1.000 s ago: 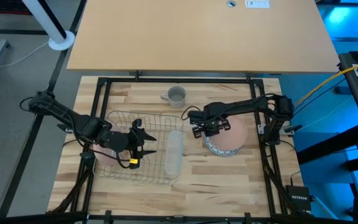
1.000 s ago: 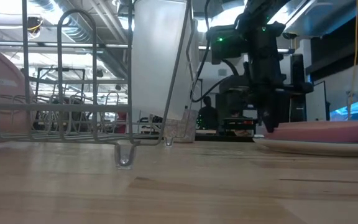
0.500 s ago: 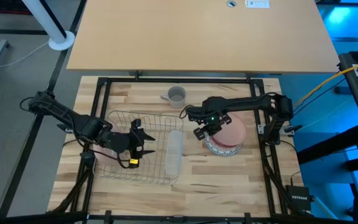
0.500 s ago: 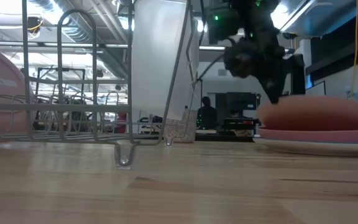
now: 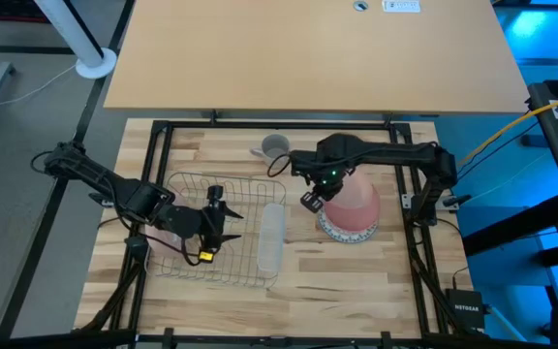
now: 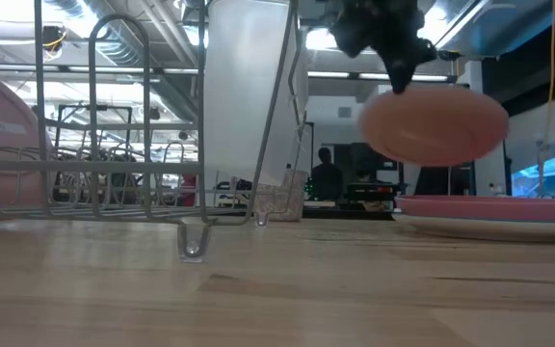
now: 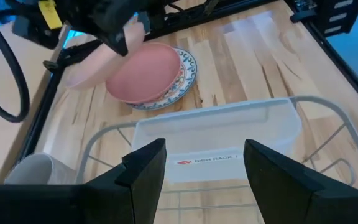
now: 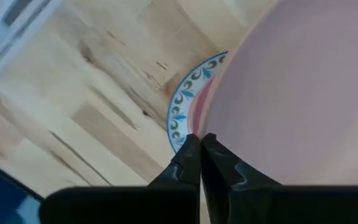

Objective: Sort dishes
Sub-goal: Put the pink plate in the dish rack

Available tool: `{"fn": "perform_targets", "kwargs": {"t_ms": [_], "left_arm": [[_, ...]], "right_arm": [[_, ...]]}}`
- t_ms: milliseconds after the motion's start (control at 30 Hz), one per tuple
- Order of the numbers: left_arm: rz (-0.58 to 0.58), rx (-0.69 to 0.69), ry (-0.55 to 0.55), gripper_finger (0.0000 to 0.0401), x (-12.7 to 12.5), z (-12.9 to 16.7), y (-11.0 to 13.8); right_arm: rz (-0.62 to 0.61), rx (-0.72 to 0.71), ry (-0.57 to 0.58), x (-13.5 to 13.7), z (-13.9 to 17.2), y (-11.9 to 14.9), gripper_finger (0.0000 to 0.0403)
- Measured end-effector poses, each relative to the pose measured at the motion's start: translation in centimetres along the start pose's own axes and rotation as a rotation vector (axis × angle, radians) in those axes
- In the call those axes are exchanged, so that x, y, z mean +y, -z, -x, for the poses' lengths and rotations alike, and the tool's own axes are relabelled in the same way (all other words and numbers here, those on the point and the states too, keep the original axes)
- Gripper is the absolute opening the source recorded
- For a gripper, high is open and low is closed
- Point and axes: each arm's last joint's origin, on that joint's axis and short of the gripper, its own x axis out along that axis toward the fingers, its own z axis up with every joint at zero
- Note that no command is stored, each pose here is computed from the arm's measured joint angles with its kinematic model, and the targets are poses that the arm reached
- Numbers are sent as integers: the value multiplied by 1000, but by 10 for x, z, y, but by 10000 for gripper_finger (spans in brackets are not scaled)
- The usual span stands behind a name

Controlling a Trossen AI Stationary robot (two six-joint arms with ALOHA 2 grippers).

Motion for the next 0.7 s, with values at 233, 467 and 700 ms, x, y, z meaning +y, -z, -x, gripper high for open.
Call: {"fn": "perform_targets", "kwargs": {"t_ms": [233,467,700], "left_arm": [[-18,-24,-12,208,3,-1,-3],[-125,-110,-64,208,15,-5,-13],[-142,-219,-28,208,41,-14,-22]], "right_arm": [[264,-80,-47,18,29,12,3],[529,-177,-136,45,51,30,3],[712,-238,-168,67,60,48,3]]}}
